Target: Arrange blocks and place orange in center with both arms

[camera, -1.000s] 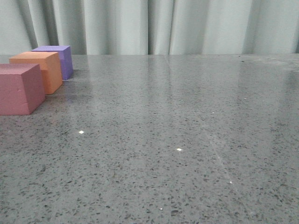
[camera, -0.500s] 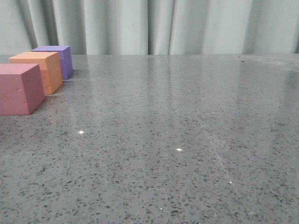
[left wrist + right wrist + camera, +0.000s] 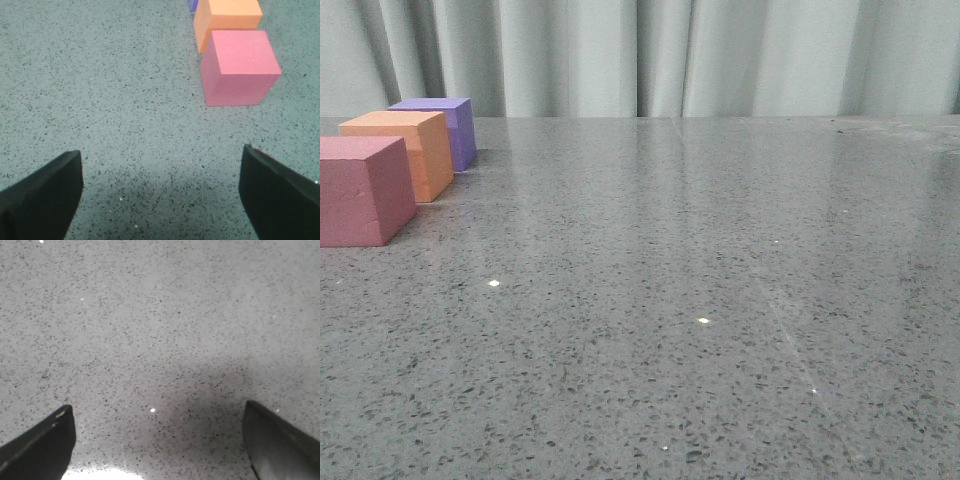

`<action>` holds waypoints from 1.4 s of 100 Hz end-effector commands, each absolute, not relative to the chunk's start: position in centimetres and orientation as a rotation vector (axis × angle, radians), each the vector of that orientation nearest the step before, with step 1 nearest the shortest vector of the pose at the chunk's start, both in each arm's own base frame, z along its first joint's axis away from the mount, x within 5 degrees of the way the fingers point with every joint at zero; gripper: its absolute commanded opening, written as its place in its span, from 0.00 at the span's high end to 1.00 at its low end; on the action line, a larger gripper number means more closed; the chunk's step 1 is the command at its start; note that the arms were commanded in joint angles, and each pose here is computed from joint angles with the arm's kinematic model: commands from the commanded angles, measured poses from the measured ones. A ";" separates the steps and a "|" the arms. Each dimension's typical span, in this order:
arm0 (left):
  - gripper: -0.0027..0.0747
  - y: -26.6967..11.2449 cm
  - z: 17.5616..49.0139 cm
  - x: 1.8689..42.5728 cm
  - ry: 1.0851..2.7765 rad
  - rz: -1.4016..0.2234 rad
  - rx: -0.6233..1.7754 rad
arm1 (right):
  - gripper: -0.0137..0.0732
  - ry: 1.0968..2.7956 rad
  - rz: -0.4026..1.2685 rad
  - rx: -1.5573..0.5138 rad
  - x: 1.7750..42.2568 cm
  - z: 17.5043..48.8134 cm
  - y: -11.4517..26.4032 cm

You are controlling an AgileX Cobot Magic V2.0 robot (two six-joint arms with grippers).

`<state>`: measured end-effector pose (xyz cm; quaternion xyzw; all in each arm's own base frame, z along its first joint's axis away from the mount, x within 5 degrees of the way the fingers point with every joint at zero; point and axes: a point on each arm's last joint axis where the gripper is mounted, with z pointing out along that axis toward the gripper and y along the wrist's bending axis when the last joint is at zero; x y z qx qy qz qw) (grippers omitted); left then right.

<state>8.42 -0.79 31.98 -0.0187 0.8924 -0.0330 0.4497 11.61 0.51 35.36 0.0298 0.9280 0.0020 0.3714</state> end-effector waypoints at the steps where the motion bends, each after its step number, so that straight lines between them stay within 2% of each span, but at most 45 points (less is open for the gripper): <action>1: 0.18 -1.0 33.2 8.7 2.126 -0.118 -0.046 | 0.08 2.310 0.021 0.069 11.8 36.4 0.6; 23: 0.20 -0.9 33.3 8.7 2.115 -0.110 -0.041 | 0.08 2.339 0.040 0.075 11.6 36.2 0.7; 34: 0.27 -0.9 33.3 8.7 2.115 -0.110 -0.041 | 0.09 2.350 0.038 0.076 11.5 36.1 0.7; 46: 0.37 -0.9 33.3 8.7 2.115 -0.110 -0.041 | 0.19 2.368 0.041 0.078 11.4 36.0 0.7; 60: 0.53 -0.9 33.3 8.7 2.114 -0.110 -0.041 | 0.41 2.402 0.060 0.084 11.2 35.8 0.8; 72: 0.70 -1.0 33.4 8.8 2.099 -0.118 -0.037 | 0.70 2.419 0.057 0.086 11.1 35.7 0.8; 84: 0.90 -1.0 33.5 8.9 2.088 -0.123 -0.034 | 0.93 2.419 0.057 0.086 11.1 35.7 0.8; 89: 0.99 -1.1 33.6 8.9 2.080 -0.127 -0.032 | 0.92 2.418 0.058 0.086 11.1 35.7 0.8; 140: 0.99 -1.1 33.7 8.9 2.069 -0.132 -0.029 | 0.92 2.415 0.058 0.086 11.1 35.7 0.8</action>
